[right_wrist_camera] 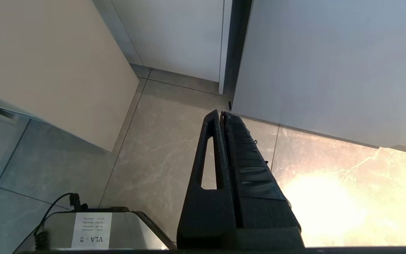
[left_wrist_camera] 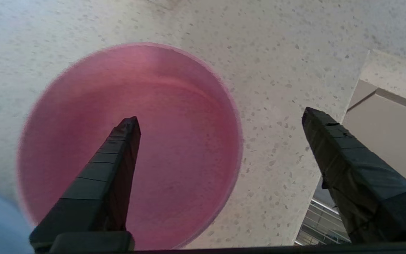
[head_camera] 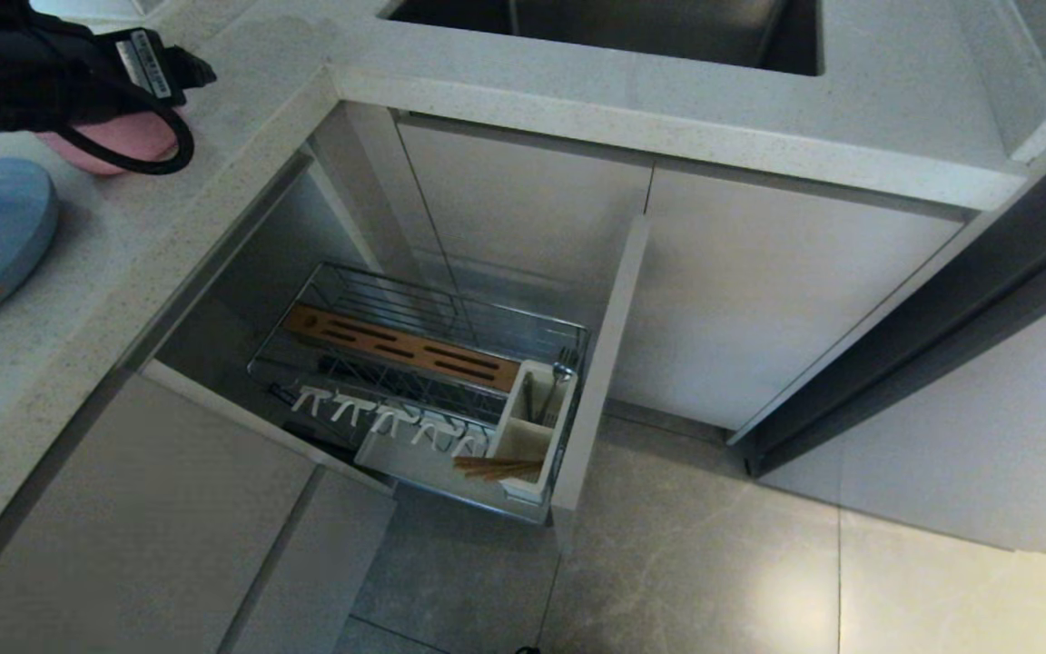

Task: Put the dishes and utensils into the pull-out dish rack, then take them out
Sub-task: Pick up the bowl and place it in the cupboard

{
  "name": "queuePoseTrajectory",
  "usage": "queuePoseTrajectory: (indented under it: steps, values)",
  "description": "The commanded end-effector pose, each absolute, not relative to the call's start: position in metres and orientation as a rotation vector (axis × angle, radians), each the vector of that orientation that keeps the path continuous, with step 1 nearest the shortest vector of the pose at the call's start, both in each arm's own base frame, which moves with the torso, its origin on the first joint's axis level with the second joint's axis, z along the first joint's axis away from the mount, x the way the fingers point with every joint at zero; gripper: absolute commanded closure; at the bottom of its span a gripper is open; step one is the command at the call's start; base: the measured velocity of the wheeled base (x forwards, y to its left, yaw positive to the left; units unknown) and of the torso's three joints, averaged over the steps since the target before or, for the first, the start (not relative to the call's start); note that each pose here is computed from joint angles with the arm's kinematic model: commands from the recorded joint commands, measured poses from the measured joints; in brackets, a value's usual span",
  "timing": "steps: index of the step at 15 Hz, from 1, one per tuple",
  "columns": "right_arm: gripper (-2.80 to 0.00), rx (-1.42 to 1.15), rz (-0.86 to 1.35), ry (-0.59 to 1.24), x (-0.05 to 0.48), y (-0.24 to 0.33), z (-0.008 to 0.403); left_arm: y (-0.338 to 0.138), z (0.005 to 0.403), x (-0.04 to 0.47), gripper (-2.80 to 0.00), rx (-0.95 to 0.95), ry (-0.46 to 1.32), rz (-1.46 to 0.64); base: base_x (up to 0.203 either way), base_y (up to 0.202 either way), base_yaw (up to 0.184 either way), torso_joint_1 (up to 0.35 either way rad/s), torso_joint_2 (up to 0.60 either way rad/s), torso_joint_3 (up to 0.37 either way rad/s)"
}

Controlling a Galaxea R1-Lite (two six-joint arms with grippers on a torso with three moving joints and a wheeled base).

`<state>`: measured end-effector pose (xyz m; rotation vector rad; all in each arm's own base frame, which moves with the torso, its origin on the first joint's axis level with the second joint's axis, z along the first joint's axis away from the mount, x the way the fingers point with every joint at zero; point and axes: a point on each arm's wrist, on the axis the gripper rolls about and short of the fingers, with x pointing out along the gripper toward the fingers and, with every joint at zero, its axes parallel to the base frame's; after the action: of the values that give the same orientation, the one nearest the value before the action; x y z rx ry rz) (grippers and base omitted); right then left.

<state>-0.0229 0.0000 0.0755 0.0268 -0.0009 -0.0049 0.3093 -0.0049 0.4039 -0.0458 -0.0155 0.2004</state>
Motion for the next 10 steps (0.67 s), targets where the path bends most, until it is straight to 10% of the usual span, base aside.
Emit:
queuePoseTrajectory:
  steps: [1, 7, 8, 10]
  values:
    - [0.0, 0.027, -0.005, -0.002, -0.0229, 0.0, 0.0754, -0.0054, 0.4009, 0.3133, -2.8, -0.038, -0.007, 0.199, 0.0, 0.0, 0.0, 0.0, 0.0, 0.0]
    - [0.0, 0.026, -0.005, -0.002, -0.0229, 0.0, 0.0754, -0.005, 0.4012, 0.3142, -2.8, -0.038, -0.014, 0.199, 0.0, 0.0, 0.0, 0.0, 0.0, 0.0]
    - [0.0, 0.028, -0.005, -0.002, -0.0229, 0.0, 0.0754, -0.005, 0.4012, 0.3142, 0.0, -0.037, -0.014, 0.199, 0.0, 0.0, 0.0, 0.0, 0.0, 0.0]
    - [0.0, 0.028, -0.005, -0.002, -0.0229, 0.0, 0.0754, -0.0049, 0.4023, 0.3136, 0.0, -0.041, -0.022, 0.202, 0.0, 0.0, 0.0, 0.0, 0.0, 0.0]
